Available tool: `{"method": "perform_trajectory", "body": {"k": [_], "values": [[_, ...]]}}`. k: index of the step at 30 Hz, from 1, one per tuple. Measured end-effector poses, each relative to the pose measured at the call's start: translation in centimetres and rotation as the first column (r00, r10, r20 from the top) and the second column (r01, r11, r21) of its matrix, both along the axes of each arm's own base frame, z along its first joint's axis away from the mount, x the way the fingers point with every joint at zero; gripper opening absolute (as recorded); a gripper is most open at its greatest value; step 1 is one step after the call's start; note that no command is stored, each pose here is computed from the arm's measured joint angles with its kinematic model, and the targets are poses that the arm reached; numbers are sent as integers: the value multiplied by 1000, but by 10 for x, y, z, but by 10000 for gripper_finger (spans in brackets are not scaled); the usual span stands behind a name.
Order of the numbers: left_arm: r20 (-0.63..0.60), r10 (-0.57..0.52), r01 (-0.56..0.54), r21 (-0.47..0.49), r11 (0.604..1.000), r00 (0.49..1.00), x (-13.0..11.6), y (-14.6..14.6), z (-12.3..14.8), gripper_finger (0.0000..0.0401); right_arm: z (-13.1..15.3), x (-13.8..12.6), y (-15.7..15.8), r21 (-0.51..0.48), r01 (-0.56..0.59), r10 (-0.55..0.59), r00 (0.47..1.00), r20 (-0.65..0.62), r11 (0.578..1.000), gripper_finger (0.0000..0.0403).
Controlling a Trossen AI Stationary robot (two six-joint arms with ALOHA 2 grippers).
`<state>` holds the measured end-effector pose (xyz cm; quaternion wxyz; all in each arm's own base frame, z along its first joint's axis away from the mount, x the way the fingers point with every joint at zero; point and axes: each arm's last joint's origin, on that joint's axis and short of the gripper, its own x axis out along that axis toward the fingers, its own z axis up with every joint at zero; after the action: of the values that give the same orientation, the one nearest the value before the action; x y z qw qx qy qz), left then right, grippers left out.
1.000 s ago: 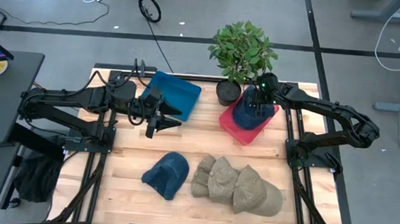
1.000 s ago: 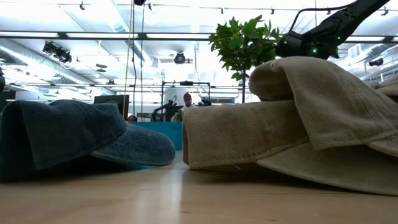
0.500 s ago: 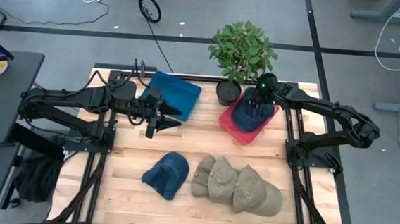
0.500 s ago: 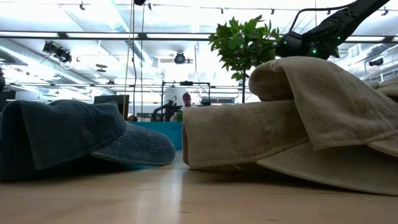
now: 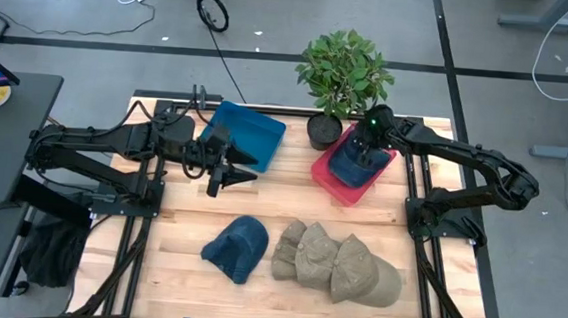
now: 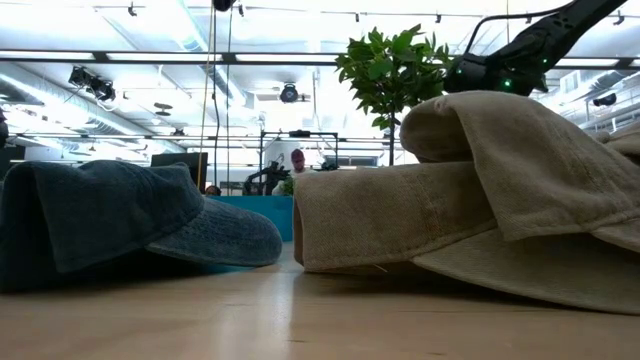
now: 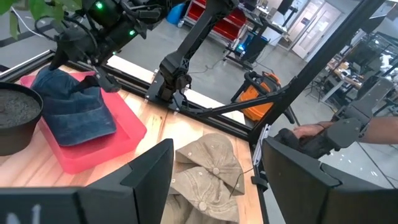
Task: Pick & Place hat
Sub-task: Put the blue cap into the red bin
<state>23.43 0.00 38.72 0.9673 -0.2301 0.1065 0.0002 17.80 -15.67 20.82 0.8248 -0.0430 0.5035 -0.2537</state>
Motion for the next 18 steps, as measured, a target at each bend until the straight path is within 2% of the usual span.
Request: {"method": "perform_trajectory", "body": {"k": [5, 10, 15, 18], "values": [[-14, 0, 0, 0, 1000, 1000, 0, 0, -1, 248, 11, -7, 5, -6, 77, -77, 996, 43, 997, 298], [-41, 3, -3, 1, 1000, 999, -1, 0, -4, 248, 30, -25, 24, -9, 157, -156, 985, 71, 988, 274], [-117, -17, 16, -13, 1000, 993, -4, -1, -10, 248, 51, -50, 51, 41, 229, -233, 958, 169, 973, 248], [-166, -52, 42, -62, 997, 985, -5, -2, -15, 248, 60, -63, 68, 139, 246, -275, 923, 268, 959, 234]]}}
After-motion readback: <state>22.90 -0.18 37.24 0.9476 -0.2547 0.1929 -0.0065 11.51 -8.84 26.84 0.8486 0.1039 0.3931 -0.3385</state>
